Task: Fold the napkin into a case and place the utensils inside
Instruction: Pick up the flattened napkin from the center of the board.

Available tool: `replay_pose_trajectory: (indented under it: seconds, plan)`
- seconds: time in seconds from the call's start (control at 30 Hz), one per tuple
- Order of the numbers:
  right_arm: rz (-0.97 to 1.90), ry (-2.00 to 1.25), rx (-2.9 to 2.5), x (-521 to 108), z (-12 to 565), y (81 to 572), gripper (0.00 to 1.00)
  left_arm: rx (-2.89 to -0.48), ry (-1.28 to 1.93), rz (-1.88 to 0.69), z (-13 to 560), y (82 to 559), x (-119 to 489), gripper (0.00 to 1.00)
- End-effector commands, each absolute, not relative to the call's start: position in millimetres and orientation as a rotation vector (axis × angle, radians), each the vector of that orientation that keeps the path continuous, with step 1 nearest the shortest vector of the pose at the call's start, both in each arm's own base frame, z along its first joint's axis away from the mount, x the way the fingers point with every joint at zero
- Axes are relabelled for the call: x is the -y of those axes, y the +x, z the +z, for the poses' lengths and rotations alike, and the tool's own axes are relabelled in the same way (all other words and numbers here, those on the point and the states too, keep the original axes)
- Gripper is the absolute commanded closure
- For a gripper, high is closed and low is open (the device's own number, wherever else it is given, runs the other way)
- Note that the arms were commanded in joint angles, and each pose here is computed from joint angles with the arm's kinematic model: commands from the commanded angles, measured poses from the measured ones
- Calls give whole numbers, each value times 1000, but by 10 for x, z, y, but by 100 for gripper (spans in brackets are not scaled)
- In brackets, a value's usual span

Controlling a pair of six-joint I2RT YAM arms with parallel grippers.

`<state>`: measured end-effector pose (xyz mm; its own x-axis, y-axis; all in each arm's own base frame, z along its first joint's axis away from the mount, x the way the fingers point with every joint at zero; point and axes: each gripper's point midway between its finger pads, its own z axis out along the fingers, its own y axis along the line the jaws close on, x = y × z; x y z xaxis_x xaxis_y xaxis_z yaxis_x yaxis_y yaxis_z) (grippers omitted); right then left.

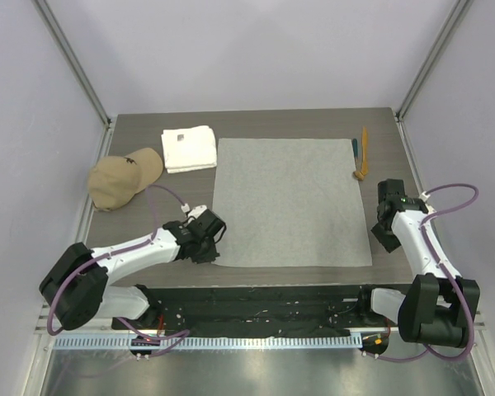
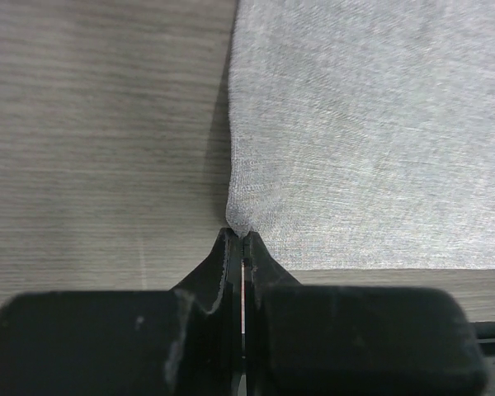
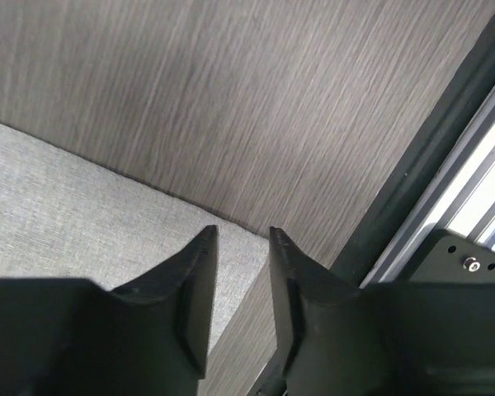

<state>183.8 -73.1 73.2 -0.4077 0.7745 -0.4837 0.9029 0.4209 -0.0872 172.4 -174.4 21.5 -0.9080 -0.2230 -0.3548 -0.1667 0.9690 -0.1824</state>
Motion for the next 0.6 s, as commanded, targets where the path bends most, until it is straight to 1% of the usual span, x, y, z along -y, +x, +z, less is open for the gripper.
replay_pose_trajectory:
  seconds: [0.0, 0.07, 0.1, 0.2, 0.23, 0.33, 0.47, 0.57]
  plan:
    - [-442, 1451, -2387, 632, 619, 1739, 67, -2585, -175, -293, 596, 2110, 1973, 100]
    - [-369, 1396, -2440, 553, 537, 1807, 63, -2574, -157, -292, 608, 2198, 2045, 100]
    - [-284, 1352, -2504, 445, 505, 1849, 58, -2556, -150, -308, 682, 2272, 2117, 100]
    - [-258, 1365, -2595, 342, 399, 1743, 53, -2556, -125, -278, 664, 2397, 2195, 100]
    - [-255, 1366, -2599, 332, 402, 1710, 49, -2561, -119, -279, 659, 2413, 2221, 100]
    - [-303, 1350, -2589, 388, 408, 1645, 48, -2587, -100, -281, 597, 2429, 2288, 100]
    - [-400, 1406, -2570, 468, 423, 1595, 50, -2586, -92, -285, 595, 2421, 2291, 100]
    - [-419, 1415, -2597, 469, 346, 1621, 51, -2565, -94, -279, 641, 2452, 2278, 100]
